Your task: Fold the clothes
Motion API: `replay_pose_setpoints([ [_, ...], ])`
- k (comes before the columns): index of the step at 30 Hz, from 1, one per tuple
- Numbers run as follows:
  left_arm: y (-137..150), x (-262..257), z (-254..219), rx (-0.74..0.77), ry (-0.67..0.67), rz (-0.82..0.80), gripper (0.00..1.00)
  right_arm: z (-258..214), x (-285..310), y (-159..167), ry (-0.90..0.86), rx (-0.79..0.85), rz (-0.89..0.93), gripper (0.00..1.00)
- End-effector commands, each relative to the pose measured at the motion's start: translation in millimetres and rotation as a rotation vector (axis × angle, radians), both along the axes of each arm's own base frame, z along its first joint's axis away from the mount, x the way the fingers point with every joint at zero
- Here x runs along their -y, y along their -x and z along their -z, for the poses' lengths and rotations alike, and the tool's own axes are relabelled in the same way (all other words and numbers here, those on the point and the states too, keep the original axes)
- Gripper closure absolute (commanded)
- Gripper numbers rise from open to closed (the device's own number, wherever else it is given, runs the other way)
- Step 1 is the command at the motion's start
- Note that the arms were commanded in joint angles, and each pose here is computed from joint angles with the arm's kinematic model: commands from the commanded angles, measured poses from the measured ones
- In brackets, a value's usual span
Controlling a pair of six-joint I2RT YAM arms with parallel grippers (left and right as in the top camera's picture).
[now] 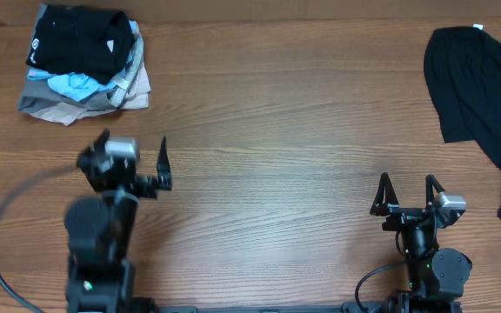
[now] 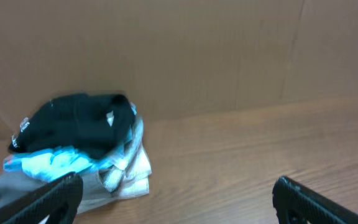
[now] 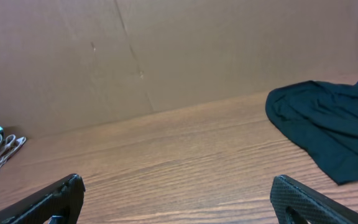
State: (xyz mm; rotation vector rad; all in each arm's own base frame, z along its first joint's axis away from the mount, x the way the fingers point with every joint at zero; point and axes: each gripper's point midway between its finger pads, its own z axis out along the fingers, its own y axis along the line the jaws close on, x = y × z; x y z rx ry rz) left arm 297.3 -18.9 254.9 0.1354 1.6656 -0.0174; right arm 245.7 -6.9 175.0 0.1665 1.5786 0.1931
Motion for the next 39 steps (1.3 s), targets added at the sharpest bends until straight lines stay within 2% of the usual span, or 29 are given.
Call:
replay_pose_setpoints([
  [1,19,-2,26,0.072,-0.003,-0.007,0.00,2,-1,0,-0.001,0.002,-0.005,0.00],
  [5,36,-10,45,0.116,0.006,-0.035,0.00,2,-1,0,-0.001,0.002,-0.005,0.00],
  [12,48,-19,67,0.135,0.031,-0.072,0.00,2,-1,0,-0.001,0.002,-0.005,0.00],
  [19,51,-20,97,0.029,0.019,-0.079,0.00,2,-1,0,-0.001,0.002,-0.005,0.00],
  [39,51,-21,98,0.026,0.027,-0.087,0.00,2,-1,0,-0.001,0.002,-0.005,0.00],
])
